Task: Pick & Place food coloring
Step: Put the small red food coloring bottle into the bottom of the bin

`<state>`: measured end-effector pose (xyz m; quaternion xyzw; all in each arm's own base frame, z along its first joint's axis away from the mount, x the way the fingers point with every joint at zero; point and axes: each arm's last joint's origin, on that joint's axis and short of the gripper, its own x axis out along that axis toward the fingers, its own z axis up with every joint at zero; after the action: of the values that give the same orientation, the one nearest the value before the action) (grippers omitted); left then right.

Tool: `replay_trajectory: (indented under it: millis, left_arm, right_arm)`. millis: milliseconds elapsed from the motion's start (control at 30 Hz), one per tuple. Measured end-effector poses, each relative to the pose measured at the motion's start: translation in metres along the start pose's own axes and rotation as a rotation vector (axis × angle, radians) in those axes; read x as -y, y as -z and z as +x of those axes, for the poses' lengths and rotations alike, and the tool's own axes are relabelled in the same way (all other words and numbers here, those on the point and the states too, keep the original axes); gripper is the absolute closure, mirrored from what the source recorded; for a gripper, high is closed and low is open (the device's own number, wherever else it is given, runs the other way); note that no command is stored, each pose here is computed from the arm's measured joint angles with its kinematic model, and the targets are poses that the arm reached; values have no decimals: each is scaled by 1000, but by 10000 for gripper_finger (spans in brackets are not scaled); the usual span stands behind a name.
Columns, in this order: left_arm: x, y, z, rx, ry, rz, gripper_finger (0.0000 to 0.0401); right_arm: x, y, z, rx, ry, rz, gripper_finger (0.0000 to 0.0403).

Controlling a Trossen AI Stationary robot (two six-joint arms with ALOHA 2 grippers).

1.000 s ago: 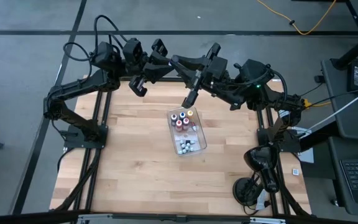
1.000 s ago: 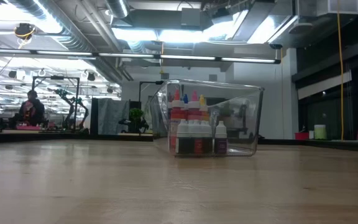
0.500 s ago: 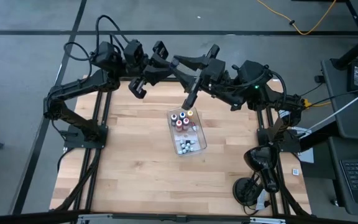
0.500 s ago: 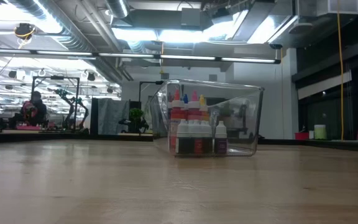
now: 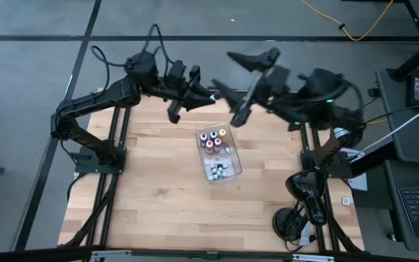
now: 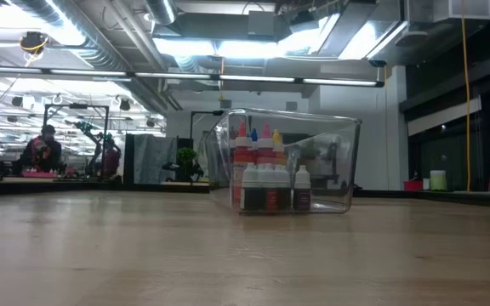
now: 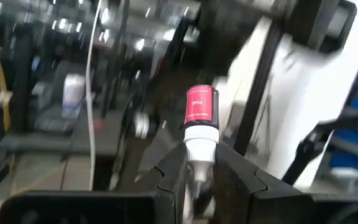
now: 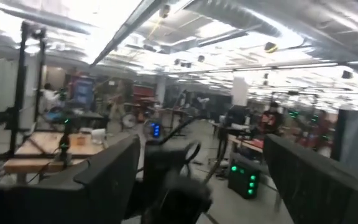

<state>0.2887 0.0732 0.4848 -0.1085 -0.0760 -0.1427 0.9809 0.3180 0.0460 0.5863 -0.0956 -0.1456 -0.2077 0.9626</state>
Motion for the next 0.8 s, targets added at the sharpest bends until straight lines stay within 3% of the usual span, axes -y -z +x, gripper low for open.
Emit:
replay_trajectory:
  millis: [267, 467, 800]
  left_arm:
    - [-9, 29, -4, -248, -215, -2, 338]
    - [-12, 42, -5, -359, -376, 59, 338]
    - [-17, 82, 22, -553, -403, 204, 338]
  right_arm:
    - [29, -33, -38, -29, 165, 47, 56]
    - [40, -44, -56, -55, 167, 59, 56]
    - [39, -37, -62, -141, 125, -20, 56]
